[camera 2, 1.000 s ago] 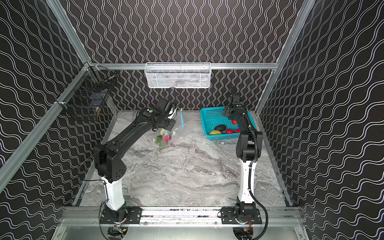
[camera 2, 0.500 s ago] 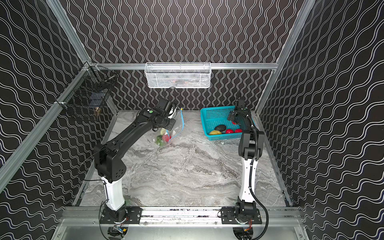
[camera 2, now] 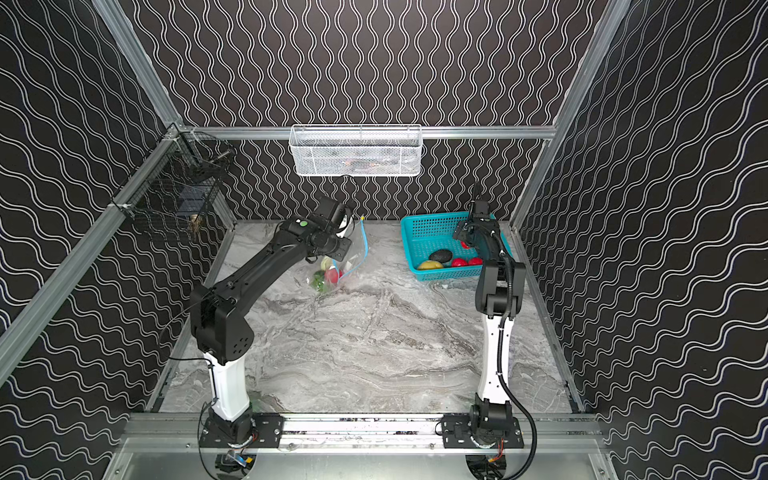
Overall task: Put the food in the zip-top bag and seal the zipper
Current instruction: 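Close the right gripper on the yellow-red pepper in the basket corner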
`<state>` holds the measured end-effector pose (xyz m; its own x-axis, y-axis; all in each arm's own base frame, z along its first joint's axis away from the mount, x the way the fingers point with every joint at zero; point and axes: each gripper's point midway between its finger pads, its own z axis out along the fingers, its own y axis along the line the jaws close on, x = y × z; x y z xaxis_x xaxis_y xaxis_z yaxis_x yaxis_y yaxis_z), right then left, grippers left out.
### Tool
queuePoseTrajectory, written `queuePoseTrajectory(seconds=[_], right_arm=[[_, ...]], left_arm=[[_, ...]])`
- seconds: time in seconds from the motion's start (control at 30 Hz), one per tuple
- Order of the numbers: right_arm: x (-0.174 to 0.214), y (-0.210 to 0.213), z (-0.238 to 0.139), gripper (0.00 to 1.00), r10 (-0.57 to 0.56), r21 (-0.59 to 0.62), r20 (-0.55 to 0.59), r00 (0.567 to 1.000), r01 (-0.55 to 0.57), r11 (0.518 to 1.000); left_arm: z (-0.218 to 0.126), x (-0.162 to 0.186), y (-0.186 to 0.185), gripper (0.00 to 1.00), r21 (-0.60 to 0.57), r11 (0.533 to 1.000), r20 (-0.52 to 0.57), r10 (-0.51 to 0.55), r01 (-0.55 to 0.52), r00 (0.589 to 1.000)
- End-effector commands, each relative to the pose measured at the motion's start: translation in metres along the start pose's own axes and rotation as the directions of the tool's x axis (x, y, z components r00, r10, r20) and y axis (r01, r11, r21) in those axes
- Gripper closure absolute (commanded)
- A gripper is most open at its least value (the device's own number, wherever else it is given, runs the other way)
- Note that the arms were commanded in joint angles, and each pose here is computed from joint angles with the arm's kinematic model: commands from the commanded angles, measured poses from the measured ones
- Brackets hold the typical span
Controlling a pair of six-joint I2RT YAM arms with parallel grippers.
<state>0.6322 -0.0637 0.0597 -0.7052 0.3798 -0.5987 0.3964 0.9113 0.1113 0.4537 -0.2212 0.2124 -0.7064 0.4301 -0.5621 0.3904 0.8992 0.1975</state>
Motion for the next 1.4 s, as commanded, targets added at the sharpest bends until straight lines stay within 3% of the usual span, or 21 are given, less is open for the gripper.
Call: queuePoseTrajectory(seconds=[0.0, 0.2, 0.7, 1.2, 1.37], right_arm=[[-0.006, 0.006, 0.0, 0.09, 0.004, -0.03, 0.021, 1.0, -0.004, 1.0], [-0.009, 0.012, -0.002, 0.18, 0.007, -0.065, 0.027, 1.0, -0.005, 0.998], [-0.005, 0.018, -0.01, 0.18, -0.066, -0.106, 0.012, 0.998, 0.067, 0.992], [0.007, 0.019, 0.009, 0.29, -0.14, -0.091, -0.026, 0.99, 0.137, 0.986], [0.007, 0.019, 0.009, 0.4, -0.134, -0.097, -0.025, 0.991, 0.131, 0.987]], left_arm=[[0.0, -0.002, 0.002, 1.0, -0.011, 1.0, 0.011, 0.005, -0.005, 1.0], [0.002, -0.001, 0.002, 1.0, -0.014, 1.0, 0.007, 0.008, -0.008, 1.0], [0.002, -0.001, 0.003, 1.0, -0.018, 1.0, 0.008, 0.006, -0.006, 1.0], [0.004, -0.001, 0.003, 1.0, -0.019, 1.0, 0.0, 0.01, -0.01, 1.0], [0.004, -0.001, 0.002, 1.0, -0.016, 1.0, 0.001, 0.009, -0.009, 1.0]])
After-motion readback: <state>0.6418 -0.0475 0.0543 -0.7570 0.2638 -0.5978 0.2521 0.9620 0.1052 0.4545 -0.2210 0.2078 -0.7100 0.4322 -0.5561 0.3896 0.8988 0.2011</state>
